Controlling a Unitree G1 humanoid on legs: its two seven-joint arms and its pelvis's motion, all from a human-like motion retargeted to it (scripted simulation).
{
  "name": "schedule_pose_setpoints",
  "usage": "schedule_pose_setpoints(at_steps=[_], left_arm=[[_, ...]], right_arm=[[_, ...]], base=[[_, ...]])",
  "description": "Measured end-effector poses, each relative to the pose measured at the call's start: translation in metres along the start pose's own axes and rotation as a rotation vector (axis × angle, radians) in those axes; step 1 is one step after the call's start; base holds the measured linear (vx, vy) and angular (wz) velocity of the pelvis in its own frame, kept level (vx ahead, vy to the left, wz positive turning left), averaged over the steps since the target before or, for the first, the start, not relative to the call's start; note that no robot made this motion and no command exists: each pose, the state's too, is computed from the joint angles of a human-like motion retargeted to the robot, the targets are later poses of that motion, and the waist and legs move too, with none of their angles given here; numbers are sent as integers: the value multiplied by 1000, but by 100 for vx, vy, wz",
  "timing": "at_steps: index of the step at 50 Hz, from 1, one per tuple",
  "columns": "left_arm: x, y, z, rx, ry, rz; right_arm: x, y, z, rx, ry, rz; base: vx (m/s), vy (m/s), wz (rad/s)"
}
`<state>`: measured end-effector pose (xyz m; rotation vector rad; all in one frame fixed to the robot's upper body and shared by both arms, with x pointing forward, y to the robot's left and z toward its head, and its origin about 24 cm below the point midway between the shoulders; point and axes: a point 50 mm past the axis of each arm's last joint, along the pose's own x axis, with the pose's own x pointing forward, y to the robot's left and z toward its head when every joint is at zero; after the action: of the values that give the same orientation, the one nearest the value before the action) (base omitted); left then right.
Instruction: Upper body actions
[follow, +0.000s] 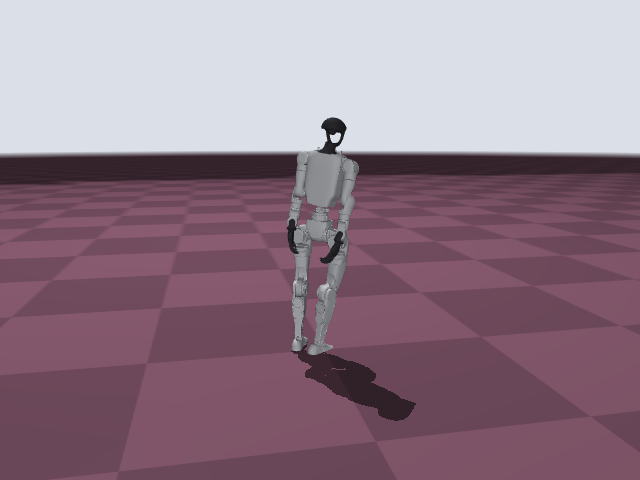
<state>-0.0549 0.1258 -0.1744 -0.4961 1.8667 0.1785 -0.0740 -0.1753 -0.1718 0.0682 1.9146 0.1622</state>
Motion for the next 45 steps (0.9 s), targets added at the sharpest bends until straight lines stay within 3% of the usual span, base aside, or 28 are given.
schedule_pose_setpoints(at_steps=[4,7,9,12,18,21,27,30,33,35,39,45], left_arm=[[3,-8,-13,152,75,-24],[2,-5,-3,199,41,65],[-1,2,7,247,11,109],[-5,13,19,344,-2,130],[-10,21,30,422,-11,166],[-11,16,34,407,-34,131],[-12,16,39,349,-65,121],[-14,22,43,357,-65,138],[-20,28,53,373,-79,165],[-24,34,60,396,-89,189],[-28,35,68,413,-107,212],[-24,31,65,362,-131,220]], right_arm=[[-8,-20,17,-95,9,-81],[-19,-41,41,-257,-49,-191],[-26,-50,59,-237,-141,-269],[-38,-59,85,-16,-321,-291],[-89,-104,139,672,-687,-91],[-151,-158,163,861,-933,-132],[-332,-250,166,747,-1404,-416],[-441,-263,151,799,-1670,-609],[-548,-243,128,867,-2006,-763],[-607,-214,101,816,-2211,-974],[-682,-136,44,594,-2294,-1793],[-691,9,-13,375,-2286,-3119]], base=[[-3,0,270],[-8,4,-230],[-5,2,-127],[-3,1,-95],[-2,1,13],[-2,0,20],[0,-5,2],[-2,-14,9],[-5,-16,11],[-4,-19,23],[-2,-13,27],[2,-4,18]])
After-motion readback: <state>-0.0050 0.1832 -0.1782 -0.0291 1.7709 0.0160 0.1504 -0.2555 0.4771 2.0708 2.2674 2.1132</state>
